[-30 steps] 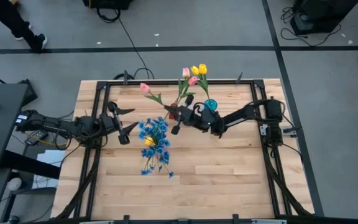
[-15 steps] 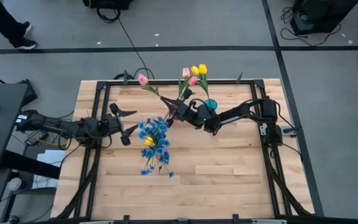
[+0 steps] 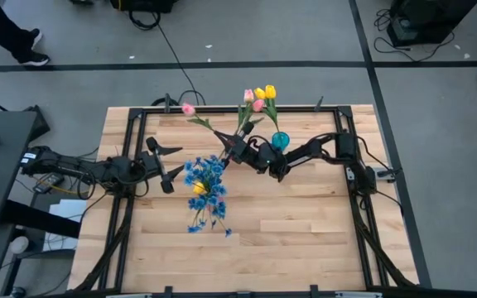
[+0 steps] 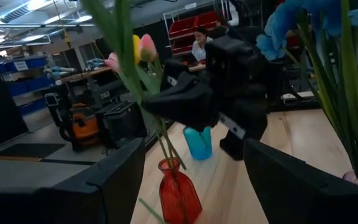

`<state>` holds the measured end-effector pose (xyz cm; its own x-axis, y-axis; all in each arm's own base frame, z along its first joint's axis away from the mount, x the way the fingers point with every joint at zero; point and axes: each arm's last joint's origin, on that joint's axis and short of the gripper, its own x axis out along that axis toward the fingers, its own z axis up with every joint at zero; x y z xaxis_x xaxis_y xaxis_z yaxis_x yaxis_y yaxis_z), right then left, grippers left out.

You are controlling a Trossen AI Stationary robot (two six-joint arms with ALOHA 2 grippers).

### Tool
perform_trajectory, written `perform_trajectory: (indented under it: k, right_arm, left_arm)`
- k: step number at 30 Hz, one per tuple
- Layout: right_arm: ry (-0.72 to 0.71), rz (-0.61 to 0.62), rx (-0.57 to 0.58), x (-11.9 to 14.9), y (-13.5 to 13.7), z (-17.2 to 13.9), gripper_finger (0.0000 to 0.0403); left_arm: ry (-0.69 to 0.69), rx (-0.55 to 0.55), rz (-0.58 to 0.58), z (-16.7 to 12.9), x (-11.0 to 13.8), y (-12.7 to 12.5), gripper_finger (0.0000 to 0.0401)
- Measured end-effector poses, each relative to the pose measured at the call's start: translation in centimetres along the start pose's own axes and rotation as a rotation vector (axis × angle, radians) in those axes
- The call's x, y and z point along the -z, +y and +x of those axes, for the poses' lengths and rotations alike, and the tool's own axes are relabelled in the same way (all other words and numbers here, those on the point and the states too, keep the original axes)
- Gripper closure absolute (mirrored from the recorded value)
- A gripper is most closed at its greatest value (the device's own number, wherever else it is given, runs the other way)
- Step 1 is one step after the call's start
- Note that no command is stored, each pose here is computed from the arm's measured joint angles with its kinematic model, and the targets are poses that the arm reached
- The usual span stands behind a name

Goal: Sort flowers into vase by color
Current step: Put the pink flower into the red vase

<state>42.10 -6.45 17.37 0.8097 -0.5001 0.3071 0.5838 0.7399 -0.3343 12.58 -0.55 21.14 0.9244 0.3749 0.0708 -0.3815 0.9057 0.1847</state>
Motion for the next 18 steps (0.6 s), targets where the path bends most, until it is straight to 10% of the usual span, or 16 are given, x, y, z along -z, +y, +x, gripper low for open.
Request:
perform_trajectory:
  k: [18]
  right_arm:
    - [-0.111,-0.059,-0.066,-1.0,0.0,0.1,0.0389]
  left_arm:
    - [-0.002,0.001,0.0,0.0,0.1,0.0,0.0121]
